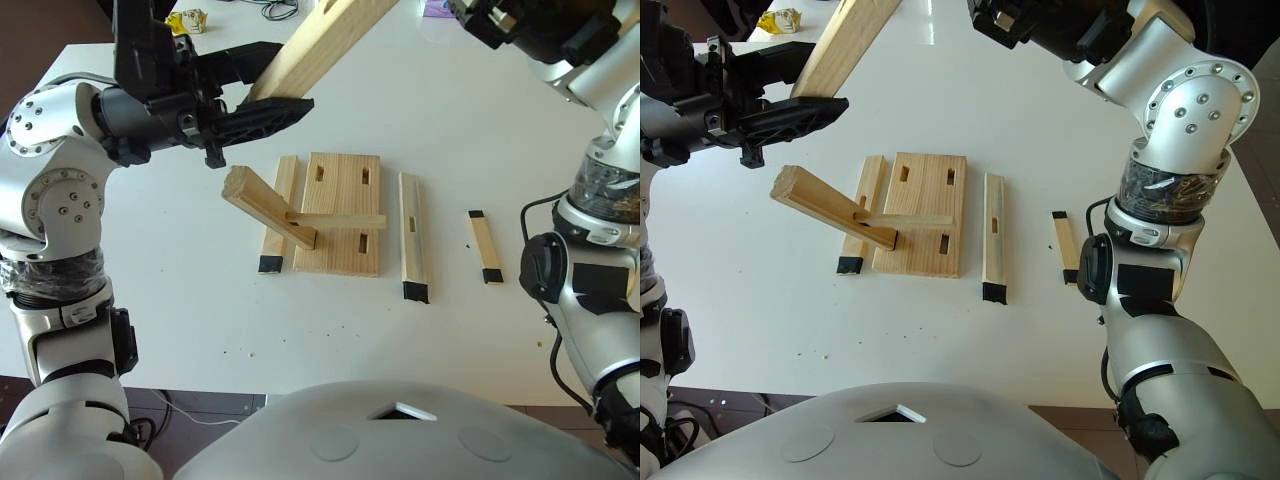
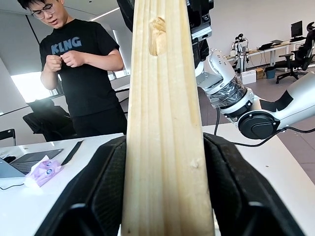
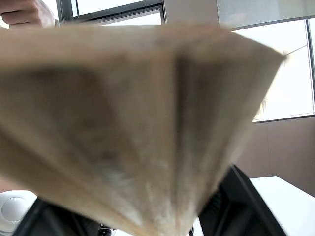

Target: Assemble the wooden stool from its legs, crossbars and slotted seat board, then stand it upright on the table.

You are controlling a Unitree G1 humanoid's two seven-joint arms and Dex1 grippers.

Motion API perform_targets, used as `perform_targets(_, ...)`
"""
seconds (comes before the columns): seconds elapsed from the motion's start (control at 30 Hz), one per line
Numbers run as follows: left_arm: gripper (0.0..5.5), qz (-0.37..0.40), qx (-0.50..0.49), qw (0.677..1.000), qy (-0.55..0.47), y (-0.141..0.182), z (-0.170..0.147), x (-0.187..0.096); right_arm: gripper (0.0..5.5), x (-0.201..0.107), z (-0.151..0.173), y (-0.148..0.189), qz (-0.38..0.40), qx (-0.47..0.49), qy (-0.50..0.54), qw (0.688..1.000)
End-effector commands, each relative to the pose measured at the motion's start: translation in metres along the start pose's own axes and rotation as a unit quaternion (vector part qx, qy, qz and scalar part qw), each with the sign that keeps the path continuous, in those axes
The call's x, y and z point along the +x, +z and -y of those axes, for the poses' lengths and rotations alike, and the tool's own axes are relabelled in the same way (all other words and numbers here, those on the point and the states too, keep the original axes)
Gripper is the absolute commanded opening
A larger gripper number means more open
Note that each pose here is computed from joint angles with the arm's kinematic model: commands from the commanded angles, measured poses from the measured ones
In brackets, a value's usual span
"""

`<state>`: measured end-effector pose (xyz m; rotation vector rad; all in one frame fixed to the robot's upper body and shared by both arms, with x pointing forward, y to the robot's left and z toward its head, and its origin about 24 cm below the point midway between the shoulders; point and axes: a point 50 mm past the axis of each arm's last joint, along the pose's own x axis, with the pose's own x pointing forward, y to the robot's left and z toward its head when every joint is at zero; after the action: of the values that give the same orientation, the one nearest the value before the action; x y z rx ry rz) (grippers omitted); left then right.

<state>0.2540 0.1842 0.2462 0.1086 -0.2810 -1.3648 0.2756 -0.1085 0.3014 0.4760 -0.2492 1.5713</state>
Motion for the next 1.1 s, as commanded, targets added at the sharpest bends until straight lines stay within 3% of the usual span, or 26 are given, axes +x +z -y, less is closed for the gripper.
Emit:
perform_targets(0.03,2.17,-0.015,-0.013,1.0,0.019,-0.004,-0.006,-0.007,2.2,0.004,-0.009,0.002,-0.001,-0.014,0.026,1.0)
perform_targets(0.17,2.17,-0.004,-0.023,0.999,0.038,-0.003,-0.009,-0.008,2.18,0.005,-0.008,0.0,0.008,-0.03,0.01,0.999)
perform_targets(0.2,2.53,-0.005,-0.03,0.999,0.04,-0.003,-0.011,-0.009,2.16,0.006,-0.008,0.001,0.015,-0.039,0.006,0.999)
perform_targets(0.43,3.55,-0.01,-0.041,0.996,0.083,-0.003,-0.028,-0.016,2.12,0.007,-0.008,0.002,0.014,-0.056,-0.004,0.998)
perform_targets(0.6,3.57,-0.01,-0.024,0.994,0.11,0.0,-0.031,-0.032,2.1,0.004,0.002,0.0,0.014,-0.078,-0.049,0.996)
perform_targets(0.77,3.57,-0.071,-0.068,0.98,0.171,-0.045,-0.017,-0.066,2.05,-0.007,0.019,0.006,0.023,-0.116,-0.126,0.985)
perform_targets(0.9,3.57,-0.099,-0.091,0.96,0.247,-0.074,-0.006,-0.095,2.05,-0.019,0.025,0.005,0.008,-0.126,-0.149,0.981)
perform_targets(1.0,3.57,-0.082,-0.089,0.931,0.343,-0.081,-0.005,-0.114,2.05,-0.032,0.028,-0.005,-0.059,-0.158,-0.161,0.973)
perform_targets(1.1,3.57,-0.047,-0.077,0.86,0.502,-0.09,-0.008,-0.124,2.04,-0.062,0.027,-0.021,-0.177,-0.21,-0.154,0.949)
